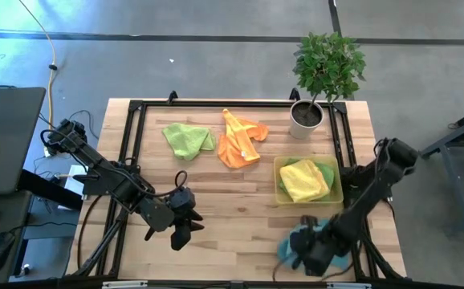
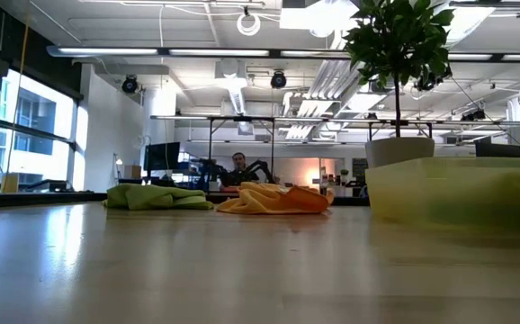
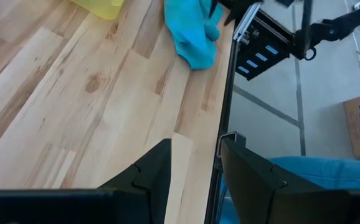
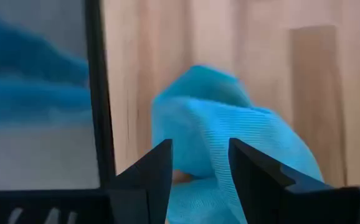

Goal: Fold microfiber towels
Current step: Fold the blue microfiber cloth

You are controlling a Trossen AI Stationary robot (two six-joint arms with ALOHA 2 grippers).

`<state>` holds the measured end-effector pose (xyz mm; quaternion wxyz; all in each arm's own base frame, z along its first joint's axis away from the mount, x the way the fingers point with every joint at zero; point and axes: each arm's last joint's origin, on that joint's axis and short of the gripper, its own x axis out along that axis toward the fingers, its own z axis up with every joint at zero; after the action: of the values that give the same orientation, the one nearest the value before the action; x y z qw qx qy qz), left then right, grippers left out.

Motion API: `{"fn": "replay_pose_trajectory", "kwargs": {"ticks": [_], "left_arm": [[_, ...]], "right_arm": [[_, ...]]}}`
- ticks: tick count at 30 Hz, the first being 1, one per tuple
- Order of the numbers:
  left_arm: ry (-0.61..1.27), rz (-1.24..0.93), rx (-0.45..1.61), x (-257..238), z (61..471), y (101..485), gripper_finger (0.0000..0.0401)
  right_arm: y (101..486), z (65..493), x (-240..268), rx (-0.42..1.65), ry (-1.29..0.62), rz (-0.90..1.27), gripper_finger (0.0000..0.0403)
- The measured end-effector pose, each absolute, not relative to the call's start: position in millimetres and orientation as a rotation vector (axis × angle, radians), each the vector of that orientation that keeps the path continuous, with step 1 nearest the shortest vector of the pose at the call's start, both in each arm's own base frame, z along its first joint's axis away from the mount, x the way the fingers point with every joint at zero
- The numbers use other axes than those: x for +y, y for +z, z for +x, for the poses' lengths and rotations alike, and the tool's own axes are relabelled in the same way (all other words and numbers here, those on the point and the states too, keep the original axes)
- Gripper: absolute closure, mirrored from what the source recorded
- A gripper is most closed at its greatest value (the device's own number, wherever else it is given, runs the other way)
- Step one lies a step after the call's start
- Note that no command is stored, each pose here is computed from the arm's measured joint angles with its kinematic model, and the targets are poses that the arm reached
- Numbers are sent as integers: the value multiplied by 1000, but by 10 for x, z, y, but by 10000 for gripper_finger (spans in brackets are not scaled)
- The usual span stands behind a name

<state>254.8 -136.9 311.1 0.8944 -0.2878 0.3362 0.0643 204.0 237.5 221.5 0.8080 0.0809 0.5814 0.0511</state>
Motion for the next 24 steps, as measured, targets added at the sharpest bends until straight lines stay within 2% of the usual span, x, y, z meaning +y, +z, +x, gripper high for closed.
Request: {"fn": "replay_pose_trajectory", "kwargs": {"ticks": [6, 11, 15, 19, 24], "left_arm": [[120, -634, 663, -1383, 2571, 3141, 270], [99, -661, 623, -1397, 2597, 3178, 270], [87, -705, 584, -1410, 2620, 3215, 270], [77, -735, 559, -1418, 2634, 3240, 270], [69, -758, 539, -1427, 2650, 3256, 270]], "right_arm": [[1856, 2029, 2491, 1333, 152, -76, 253], [1633, 2064, 2509, 1374, 103, -158, 253], [1552, 2081, 2531, 1386, 64, -126, 260], [1559, 2112, 2572, 1354, 77, -73, 298], [1576, 2156, 2625, 1302, 112, -30, 378]]}}
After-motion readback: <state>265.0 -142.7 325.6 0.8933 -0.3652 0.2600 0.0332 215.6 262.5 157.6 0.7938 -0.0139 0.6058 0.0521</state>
